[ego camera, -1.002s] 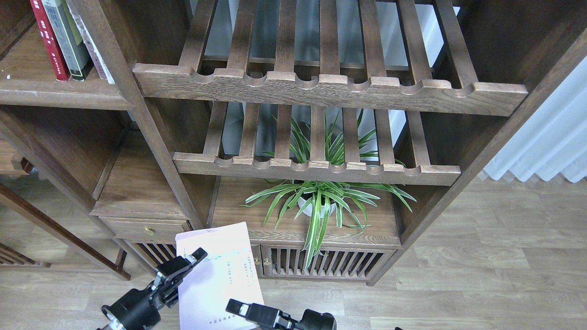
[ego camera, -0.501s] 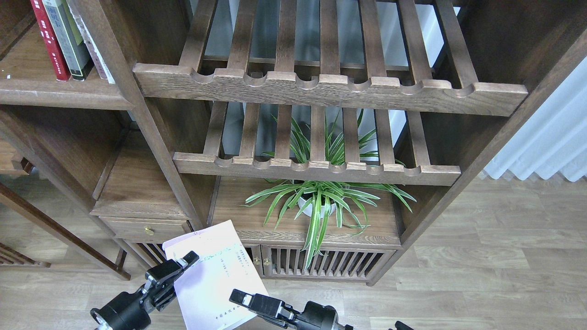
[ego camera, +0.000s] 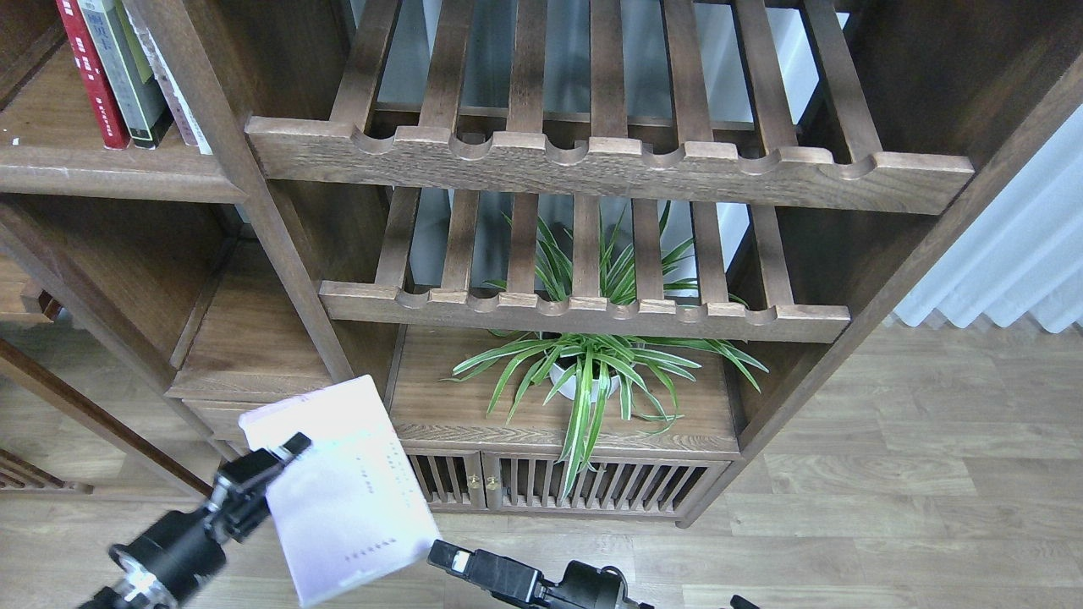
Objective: Organize books on shelf
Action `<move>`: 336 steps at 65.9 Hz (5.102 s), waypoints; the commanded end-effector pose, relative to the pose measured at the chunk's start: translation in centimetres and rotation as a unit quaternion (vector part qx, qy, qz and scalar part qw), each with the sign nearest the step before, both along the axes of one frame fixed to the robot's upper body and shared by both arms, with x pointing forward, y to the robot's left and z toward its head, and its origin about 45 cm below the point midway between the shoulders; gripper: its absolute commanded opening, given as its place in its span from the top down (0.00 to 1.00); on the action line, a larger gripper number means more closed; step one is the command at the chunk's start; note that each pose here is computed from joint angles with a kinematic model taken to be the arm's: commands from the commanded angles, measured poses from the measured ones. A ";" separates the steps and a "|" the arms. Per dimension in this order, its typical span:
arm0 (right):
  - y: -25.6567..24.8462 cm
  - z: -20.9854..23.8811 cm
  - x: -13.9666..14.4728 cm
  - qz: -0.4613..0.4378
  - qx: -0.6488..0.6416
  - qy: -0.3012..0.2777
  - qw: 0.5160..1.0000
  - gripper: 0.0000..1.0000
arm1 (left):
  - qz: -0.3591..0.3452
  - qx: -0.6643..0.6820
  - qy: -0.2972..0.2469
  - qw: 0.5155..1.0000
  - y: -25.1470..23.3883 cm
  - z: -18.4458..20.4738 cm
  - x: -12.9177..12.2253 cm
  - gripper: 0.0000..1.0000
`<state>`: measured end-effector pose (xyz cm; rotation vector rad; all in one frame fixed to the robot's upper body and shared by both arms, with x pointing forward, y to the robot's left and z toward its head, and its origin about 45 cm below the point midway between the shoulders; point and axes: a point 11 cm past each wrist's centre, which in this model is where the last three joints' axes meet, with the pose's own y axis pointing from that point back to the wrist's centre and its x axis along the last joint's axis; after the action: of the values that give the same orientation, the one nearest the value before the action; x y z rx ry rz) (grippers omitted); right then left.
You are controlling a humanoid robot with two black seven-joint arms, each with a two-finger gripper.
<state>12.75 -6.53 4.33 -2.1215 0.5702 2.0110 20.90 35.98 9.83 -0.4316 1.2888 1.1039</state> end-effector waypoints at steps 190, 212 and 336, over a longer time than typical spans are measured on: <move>-0.9 -1.3 -1.5 -0.017 -0.010 0.029 0.999 0.00 | 0.068 0.460 -0.406 0.787 11.6 41.9 19.0 0.93; -1.3 -1.2 -0.9 -0.028 -0.009 0.027 0.999 0.00 | 0.037 0.453 -0.399 0.797 8.9 42.4 22.3 0.93; -3.3 1.3 5.0 -0.125 0.018 -0.018 0.992 0.00 | 0.012 0.366 -0.419 0.830 7.7 39.0 20.1 0.53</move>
<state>17.41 -9.81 5.39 -1.9471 0.7494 1.8413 42.37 43.20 49.16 -0.2621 0.0473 1.1468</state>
